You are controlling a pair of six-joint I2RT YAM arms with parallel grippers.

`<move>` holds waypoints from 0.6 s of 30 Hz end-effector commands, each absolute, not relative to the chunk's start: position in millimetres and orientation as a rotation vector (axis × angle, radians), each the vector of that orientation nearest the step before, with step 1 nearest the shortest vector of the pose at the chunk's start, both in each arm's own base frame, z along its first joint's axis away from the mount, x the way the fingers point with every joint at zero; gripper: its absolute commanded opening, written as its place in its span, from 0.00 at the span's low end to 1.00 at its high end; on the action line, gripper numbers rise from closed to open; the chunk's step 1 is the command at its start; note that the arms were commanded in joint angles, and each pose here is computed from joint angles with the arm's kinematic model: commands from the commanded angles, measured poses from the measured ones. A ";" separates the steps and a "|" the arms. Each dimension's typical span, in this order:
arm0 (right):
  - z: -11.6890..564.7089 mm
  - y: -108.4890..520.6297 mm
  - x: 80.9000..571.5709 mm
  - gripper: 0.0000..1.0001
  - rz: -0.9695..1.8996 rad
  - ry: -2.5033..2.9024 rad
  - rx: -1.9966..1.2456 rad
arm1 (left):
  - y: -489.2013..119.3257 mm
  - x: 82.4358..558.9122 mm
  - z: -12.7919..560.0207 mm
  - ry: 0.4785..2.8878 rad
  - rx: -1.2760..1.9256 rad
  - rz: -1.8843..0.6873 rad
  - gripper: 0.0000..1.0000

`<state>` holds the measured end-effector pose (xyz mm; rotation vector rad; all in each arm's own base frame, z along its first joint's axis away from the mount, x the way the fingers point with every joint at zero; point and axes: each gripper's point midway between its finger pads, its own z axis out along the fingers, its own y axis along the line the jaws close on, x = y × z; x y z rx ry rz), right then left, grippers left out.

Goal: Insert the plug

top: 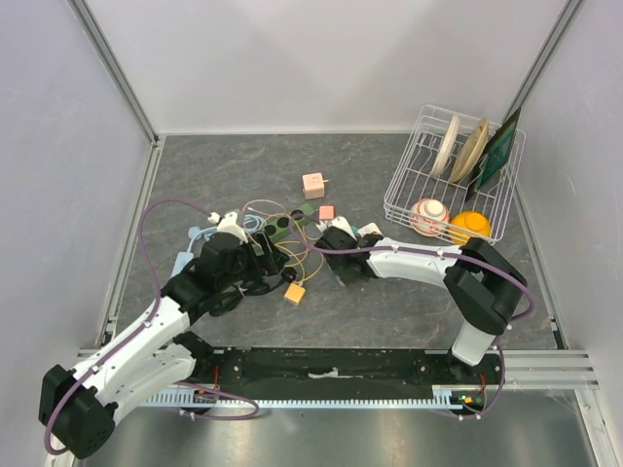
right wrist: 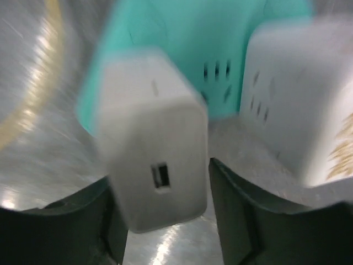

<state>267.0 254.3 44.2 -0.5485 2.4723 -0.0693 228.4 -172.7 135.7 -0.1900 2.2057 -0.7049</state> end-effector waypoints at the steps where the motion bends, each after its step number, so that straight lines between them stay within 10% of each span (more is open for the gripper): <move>1: 20.3 193.6 225.8 0.66 -0.286 2.647 -0.654 | -167.4 242.2 151.5 2.168 -0.145 -0.623 0.96; 18: 154.0 231.7 249.7 0.93 0.162 2.314 -0.472 | -146.6 281.9 175.0 2.166 -0.121 -0.471 0.96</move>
